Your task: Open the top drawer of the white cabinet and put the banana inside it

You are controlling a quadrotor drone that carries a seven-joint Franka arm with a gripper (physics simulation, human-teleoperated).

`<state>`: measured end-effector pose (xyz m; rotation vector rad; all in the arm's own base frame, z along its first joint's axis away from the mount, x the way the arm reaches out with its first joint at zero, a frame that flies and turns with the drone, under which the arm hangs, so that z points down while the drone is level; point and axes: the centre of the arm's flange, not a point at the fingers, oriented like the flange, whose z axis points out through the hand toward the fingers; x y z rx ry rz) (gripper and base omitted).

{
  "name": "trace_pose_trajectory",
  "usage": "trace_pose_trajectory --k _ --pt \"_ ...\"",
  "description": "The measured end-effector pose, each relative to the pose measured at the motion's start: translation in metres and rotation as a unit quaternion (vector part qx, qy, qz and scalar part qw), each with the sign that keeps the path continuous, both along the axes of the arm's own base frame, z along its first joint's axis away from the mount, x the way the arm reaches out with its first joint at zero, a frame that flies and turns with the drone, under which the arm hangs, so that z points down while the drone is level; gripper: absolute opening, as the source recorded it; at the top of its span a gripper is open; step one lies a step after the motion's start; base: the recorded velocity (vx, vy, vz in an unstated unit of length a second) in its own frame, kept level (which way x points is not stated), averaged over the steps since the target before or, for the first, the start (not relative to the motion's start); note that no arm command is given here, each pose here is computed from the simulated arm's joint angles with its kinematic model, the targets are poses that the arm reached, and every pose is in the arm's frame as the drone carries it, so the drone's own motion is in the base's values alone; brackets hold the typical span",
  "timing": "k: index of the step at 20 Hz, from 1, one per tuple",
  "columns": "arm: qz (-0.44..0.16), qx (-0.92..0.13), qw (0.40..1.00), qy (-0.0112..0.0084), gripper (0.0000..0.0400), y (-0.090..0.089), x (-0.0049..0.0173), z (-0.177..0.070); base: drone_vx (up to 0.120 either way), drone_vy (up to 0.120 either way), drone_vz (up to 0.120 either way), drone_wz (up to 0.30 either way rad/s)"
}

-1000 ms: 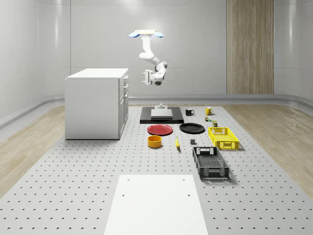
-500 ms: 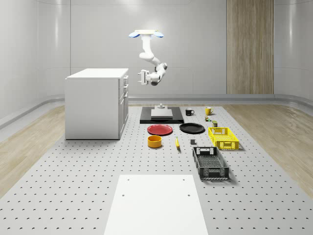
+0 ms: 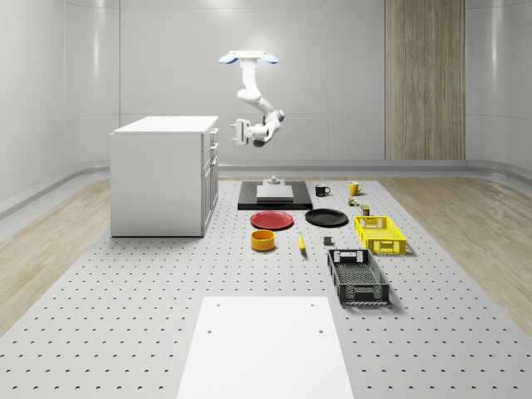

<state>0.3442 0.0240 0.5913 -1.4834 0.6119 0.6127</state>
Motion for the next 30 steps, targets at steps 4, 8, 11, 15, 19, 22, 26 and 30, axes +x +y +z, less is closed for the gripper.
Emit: trace_pose_trajectory --k 4,8,11,15,19,22,26,30 --pt "0.000 0.000 1.000 0.0000 0.0400 0.019 0.0039 0.000 0.000 0.000 0.000 0.000" --pt "0.000 0.000 1.000 -0.0001 0.0400 0.040 0.0057 0.000 0.000 0.000 0.000 0.000" --pt "0.000 0.000 1.000 -0.0001 0.0400 0.056 0.0064 0.000 0.000 0.000 0.000 0.000" --pt "0.000 0.000 1.000 -0.0001 0.0400 0.075 0.0071 0.000 0.000 0.000 0.000 0.000" --pt "0.000 0.000 1.000 -0.0002 0.0400 0.089 0.0076 0.000 0.000 0.000 0.000 0.000" --pt "0.000 0.000 1.000 -0.0002 0.0400 0.097 0.0107 0.000 0.000 0.000 0.000 0.000" --pt "0.000 0.000 1.000 -0.0002 0.0400 0.102 0.0226 0.000 0.000 0.000 0.000 0.000" --pt "0.000 0.000 1.000 -0.0002 0.0400 0.111 0.0299 0.000 0.000 0.000 0.000 0.000"
